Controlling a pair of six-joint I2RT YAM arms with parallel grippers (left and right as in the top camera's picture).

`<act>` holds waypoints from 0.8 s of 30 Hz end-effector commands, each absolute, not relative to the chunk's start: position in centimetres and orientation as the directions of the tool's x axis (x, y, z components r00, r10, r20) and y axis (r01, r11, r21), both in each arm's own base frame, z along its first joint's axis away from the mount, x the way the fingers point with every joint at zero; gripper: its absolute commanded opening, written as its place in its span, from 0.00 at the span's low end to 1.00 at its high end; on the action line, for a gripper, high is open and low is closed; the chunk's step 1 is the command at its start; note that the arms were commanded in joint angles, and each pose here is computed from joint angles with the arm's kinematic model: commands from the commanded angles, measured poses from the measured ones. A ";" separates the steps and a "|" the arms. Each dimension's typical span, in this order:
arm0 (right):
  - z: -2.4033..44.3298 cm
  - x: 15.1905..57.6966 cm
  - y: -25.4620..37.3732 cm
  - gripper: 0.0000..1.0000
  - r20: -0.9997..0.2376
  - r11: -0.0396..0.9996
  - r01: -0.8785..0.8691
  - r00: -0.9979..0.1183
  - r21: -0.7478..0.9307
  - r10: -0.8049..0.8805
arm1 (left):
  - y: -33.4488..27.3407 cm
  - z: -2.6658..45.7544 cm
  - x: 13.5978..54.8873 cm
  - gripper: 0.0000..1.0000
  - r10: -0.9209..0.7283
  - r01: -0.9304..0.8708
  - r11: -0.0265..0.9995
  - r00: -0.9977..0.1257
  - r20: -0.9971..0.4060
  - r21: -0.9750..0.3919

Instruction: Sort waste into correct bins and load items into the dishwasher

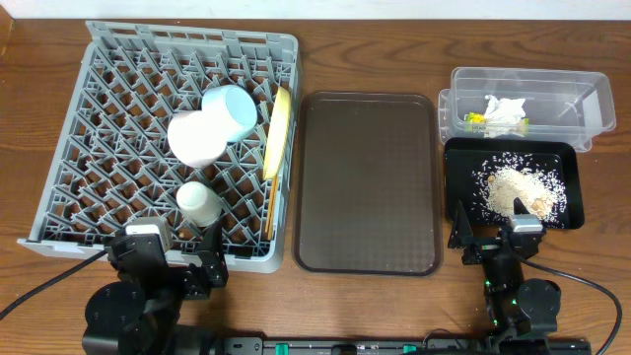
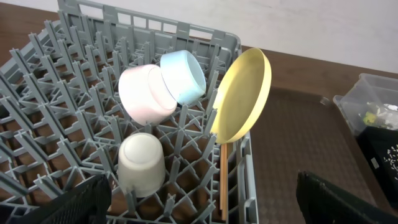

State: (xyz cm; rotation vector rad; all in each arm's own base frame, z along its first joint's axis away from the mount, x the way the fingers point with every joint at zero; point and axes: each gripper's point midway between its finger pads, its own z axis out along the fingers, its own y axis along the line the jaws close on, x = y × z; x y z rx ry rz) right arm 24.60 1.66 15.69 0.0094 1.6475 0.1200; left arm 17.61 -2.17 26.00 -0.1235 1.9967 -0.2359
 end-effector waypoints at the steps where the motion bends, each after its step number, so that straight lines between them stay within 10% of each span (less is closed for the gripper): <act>1: 15.6 24.6 1.6 0.99 -0.994 0.995 -0.060 -0.081 0.073 0.068 | -1.9 26.1 17.6 0.95 -0.185 0.012 0.978 -0.415 -0.891 -0.209; 24: 15.6 24.6 1.6 0.99 -0.994 0.995 -0.060 -0.081 0.073 0.068 | -0.6 23.6 17.3 0.96 -0.217 -0.075 0.976 -0.457 -0.863 -0.206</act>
